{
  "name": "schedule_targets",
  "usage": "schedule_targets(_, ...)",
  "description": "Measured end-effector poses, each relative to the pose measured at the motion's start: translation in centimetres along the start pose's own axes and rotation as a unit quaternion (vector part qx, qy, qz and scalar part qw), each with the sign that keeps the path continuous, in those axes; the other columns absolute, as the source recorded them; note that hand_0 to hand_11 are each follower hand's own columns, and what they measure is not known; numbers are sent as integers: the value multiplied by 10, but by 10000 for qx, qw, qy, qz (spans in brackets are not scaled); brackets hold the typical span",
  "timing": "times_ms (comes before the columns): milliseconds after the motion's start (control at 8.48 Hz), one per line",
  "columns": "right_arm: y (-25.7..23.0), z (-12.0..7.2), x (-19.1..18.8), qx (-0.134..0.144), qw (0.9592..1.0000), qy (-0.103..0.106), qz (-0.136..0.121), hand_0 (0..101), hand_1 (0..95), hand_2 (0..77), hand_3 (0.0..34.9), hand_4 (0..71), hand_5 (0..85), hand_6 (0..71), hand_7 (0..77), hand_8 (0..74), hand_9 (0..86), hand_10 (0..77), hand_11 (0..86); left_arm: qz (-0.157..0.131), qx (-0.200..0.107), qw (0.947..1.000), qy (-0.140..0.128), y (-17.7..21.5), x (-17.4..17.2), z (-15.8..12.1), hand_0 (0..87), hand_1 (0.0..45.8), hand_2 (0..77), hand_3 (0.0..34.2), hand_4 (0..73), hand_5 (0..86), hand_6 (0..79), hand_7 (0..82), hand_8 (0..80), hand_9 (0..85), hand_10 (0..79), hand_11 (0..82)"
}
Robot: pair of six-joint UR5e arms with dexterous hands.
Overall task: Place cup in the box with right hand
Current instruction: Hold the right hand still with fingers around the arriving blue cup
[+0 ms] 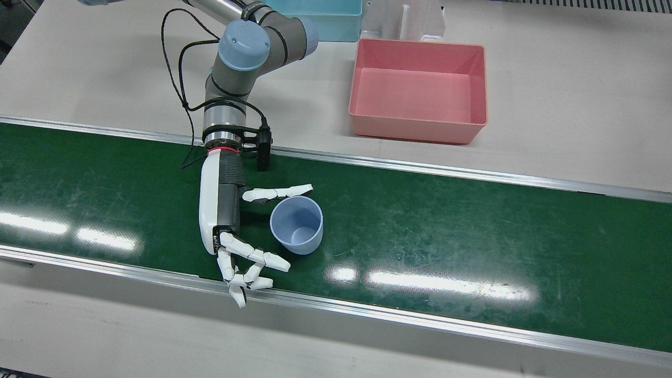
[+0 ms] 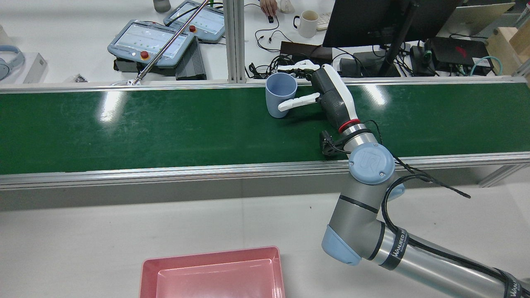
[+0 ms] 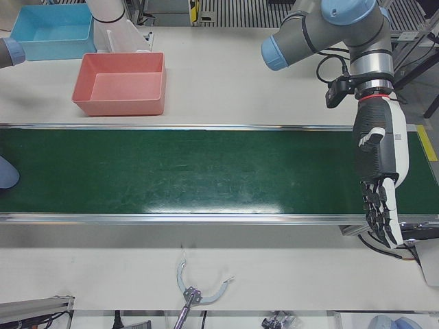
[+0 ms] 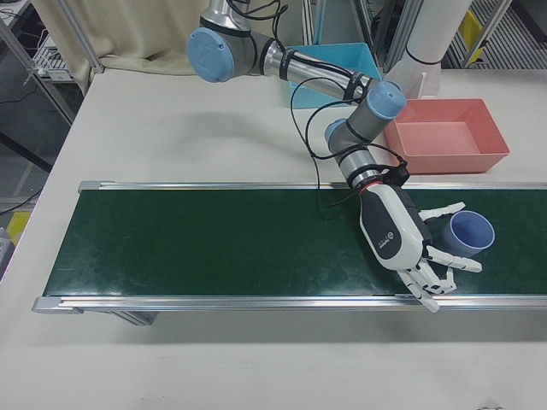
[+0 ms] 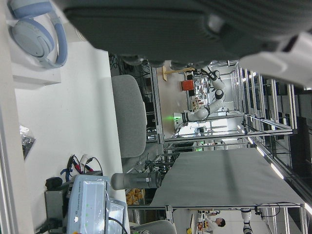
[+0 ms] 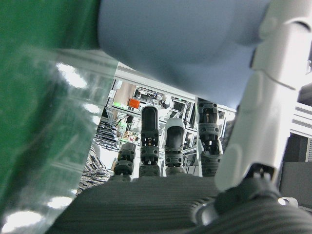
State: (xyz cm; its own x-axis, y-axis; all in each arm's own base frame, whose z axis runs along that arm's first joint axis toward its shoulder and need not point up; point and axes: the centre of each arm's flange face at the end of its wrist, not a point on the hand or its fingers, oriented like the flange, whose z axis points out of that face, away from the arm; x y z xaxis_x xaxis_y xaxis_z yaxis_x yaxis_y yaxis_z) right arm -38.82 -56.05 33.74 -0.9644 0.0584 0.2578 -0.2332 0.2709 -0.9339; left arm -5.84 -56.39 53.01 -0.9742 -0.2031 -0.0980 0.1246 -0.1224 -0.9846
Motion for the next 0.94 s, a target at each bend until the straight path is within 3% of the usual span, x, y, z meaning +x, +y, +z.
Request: schedule_targets(943, 0, 0, 0, -2, 10000, 2, -1, 583, 109, 5, 6, 311, 65, 142, 698, 235, 365, 87, 125, -2, 0, 10000, -1, 0, 0, 0, 0, 5, 5, 0, 0, 0, 0, 0, 0, 5, 0, 0)
